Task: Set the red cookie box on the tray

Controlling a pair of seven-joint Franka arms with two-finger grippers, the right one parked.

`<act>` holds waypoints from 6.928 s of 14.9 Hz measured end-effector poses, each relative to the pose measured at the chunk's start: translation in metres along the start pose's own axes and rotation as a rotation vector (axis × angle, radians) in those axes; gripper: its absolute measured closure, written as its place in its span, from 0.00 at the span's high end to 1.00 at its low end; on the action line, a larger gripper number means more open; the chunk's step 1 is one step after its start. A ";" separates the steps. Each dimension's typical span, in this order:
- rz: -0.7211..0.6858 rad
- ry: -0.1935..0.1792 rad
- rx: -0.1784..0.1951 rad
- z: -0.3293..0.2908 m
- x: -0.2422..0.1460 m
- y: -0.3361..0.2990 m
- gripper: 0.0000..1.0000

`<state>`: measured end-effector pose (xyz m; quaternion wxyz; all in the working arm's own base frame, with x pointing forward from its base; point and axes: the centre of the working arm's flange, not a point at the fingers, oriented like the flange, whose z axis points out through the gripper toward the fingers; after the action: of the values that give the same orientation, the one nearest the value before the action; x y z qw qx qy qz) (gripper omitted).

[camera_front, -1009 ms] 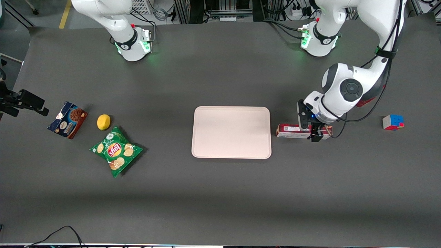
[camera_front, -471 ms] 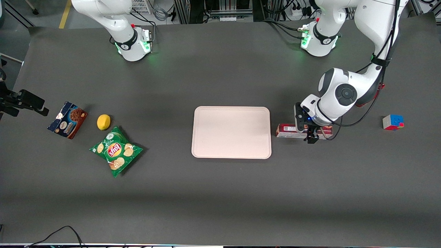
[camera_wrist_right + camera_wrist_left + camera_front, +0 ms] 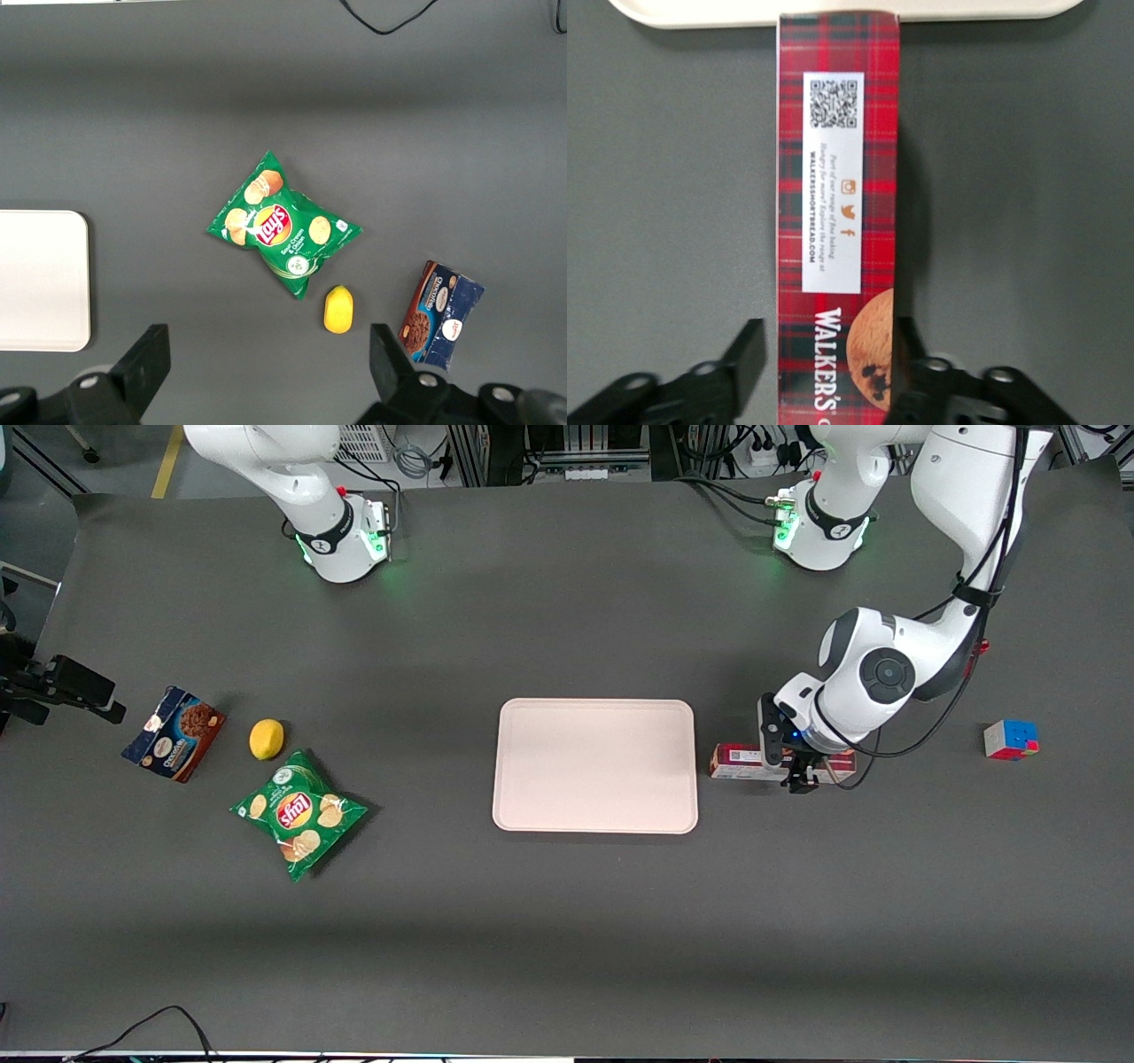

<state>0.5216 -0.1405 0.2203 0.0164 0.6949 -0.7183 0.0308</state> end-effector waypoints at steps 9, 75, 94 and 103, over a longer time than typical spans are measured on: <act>-0.023 -0.003 0.016 -0.008 -0.011 -0.010 0.38; -1.613 0.040 -0.012 -0.049 0.227 0.007 0.38; -1.650 0.027 0.050 -0.001 0.232 0.007 0.38; -1.620 0.026 0.069 0.004 0.233 0.009 0.51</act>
<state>0.5047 -0.3726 0.2318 0.0203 0.9990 0.0097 0.0394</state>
